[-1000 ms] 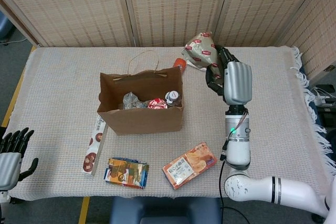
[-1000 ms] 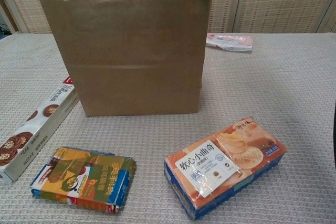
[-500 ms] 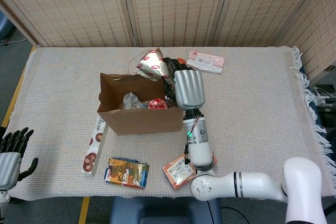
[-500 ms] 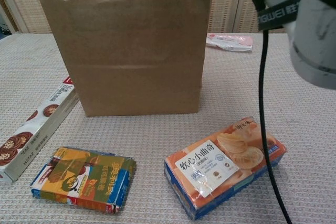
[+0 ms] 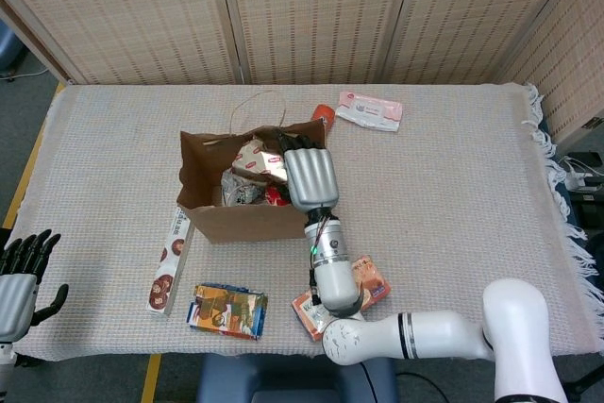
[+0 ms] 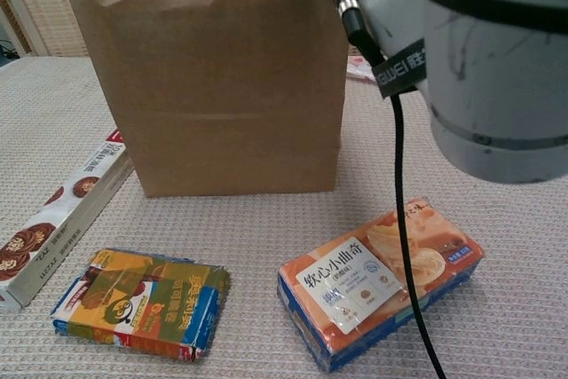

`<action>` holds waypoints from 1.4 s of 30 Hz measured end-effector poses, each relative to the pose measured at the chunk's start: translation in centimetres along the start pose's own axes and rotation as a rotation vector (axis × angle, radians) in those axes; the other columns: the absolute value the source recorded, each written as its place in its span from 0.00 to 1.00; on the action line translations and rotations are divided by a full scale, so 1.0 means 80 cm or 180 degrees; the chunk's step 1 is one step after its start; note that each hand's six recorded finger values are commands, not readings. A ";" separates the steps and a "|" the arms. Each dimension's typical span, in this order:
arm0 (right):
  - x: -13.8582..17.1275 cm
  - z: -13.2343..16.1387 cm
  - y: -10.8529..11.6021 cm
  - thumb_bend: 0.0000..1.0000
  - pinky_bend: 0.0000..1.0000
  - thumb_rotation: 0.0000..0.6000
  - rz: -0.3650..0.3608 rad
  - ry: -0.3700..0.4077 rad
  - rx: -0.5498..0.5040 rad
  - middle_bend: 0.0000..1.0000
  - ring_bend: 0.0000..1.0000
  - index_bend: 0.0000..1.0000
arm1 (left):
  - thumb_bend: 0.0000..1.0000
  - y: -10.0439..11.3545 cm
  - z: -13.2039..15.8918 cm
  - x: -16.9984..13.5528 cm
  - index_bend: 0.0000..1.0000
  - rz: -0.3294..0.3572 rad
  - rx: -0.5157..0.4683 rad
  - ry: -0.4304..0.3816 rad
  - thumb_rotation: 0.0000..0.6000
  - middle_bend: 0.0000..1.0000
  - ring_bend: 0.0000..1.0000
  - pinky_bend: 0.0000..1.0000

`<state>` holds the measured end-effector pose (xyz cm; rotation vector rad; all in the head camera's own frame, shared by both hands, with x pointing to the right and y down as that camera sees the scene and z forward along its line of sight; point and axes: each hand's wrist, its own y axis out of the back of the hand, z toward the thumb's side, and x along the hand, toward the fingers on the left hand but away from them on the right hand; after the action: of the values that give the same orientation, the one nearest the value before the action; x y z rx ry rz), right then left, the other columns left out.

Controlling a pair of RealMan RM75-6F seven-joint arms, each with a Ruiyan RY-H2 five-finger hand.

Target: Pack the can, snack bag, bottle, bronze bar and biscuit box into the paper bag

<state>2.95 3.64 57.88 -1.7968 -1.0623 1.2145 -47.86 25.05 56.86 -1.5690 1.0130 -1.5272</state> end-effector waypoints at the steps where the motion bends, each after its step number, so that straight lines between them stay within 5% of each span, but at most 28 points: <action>1: 0.000 0.000 0.004 0.07 0.19 1.00 0.0008 0.0009 -0.0013 0.12 0.03 0.00 | 0.39 0.000 0.000 0.000 0.05 0.0000 0.0003 0.0001 1.00 0.00 0.00 0.00; 12: 0.013 -0.017 0.052 0.06 0.17 1.00 -0.0155 0.0116 -0.0330 0.11 0.02 0.00 | 0.39 0.000 0.000 0.000 0.05 0.0012 0.0022 0.0021 1.00 0.00 0.00 0.00; 20: 0.044 -0.096 0.104 0.06 0.17 1.00 -0.0255 0.0049 -0.0184 0.11 0.02 0.00 | 0.39 0.000 0.000 -0.001 0.05 0.0015 0.0027 0.0022 1.00 0.00 0.00 0.00; 25: 0.078 -0.160 0.114 0.06 0.17 1.00 -0.0049 0.0098 0.0064 0.11 0.02 0.00 | 0.39 -0.001 0.002 -0.001 0.05 0.0024 0.0052 0.0028 1.00 0.00 0.00 0.00; 30: 0.118 -0.192 0.083 0.06 0.16 1.00 0.0430 0.0365 0.0373 0.11 0.02 0.00 | 0.39 -0.001 0.002 -0.001 0.05 0.0035 0.0073 0.0040 1.00 0.00 0.00 0.00; 35: 0.162 -0.224 0.017 0.05 0.15 1.00 0.1088 0.0582 0.0729 0.10 0.01 0.00 | 0.39 -0.001 0.002 -0.001 0.05 0.0039 0.0082 0.0046 1.00 0.00 0.00 0.00; 42: 0.174 -0.227 -0.052 0.00 0.12 1.00 0.1527 0.0699 0.0988 0.06 0.00 0.00 | 0.39 -0.001 0.002 -0.001 0.05 0.0035 0.0068 0.0047 1.00 0.00 0.00 0.00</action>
<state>22.22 15.99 62.07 -1.9337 -0.3008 1.3282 -47.72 25.13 56.88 -1.5373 1.0086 -1.5393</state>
